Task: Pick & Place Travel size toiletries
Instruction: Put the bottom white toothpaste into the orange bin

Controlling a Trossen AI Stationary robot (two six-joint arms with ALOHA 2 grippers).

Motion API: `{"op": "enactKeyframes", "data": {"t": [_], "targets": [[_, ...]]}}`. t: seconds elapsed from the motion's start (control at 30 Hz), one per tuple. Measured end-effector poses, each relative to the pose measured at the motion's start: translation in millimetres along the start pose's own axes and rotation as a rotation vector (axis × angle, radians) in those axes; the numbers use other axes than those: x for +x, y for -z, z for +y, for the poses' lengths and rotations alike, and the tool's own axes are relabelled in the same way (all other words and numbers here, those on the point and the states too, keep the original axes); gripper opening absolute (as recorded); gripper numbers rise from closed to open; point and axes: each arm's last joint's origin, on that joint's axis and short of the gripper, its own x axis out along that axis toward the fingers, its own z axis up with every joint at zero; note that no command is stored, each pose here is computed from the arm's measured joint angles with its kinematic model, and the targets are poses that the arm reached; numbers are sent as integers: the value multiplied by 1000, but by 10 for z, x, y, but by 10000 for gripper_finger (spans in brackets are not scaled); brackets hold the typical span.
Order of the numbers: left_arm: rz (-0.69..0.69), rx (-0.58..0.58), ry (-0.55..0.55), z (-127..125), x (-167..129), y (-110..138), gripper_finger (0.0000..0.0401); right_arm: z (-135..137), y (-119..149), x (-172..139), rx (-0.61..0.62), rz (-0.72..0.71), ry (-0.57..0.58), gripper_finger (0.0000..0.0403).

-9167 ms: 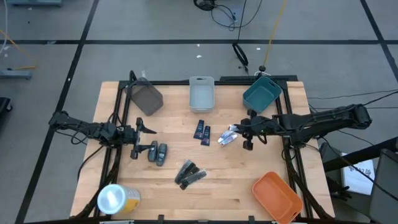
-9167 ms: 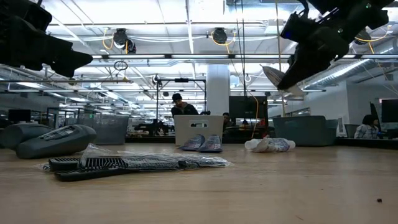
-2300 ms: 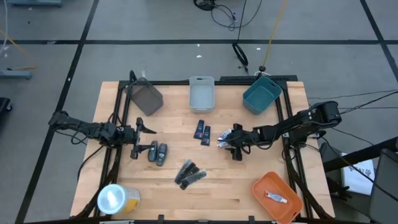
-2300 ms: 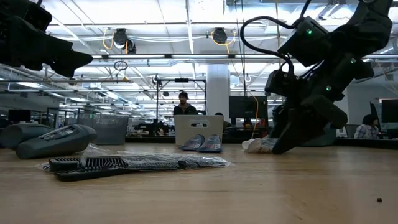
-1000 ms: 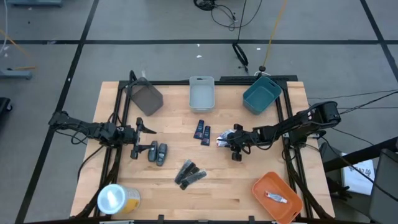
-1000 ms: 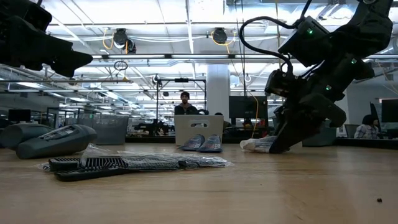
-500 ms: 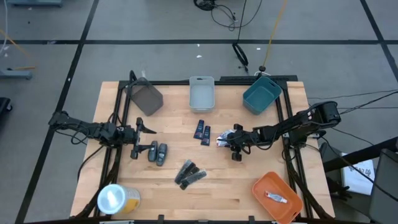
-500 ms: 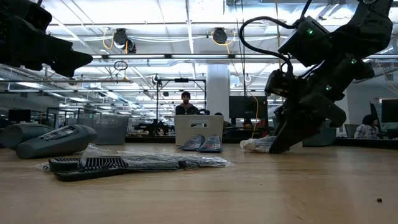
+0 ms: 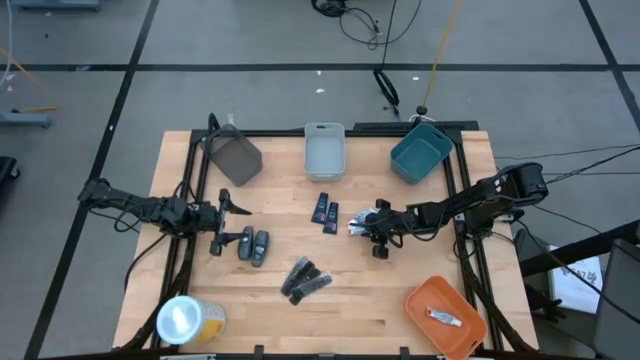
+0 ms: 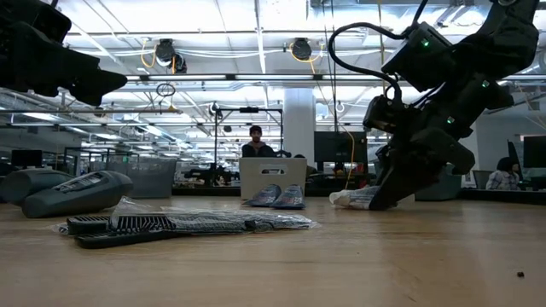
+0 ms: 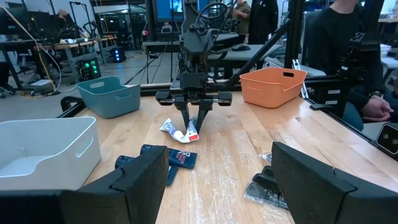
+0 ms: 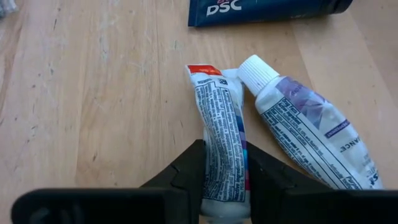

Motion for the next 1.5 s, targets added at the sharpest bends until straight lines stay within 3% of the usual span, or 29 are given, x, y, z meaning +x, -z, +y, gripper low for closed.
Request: {"op": "enactKeyframes", "data": {"t": [0.37,0.67,1.1,1.5], "targets": [[0,0,0,0,0,0,282,51,-158,-145,-29,-125,-30,62],[0,0,0,0,0,1,282,157,-298,-481,-48,-237,-89,60],[0,0,0,0,0,1,282,416,-299,-1147,-24,-344,-272,58],[0,0,0,0,0,1,282,779,-265,-1533,36,-329,-442,57]]}}
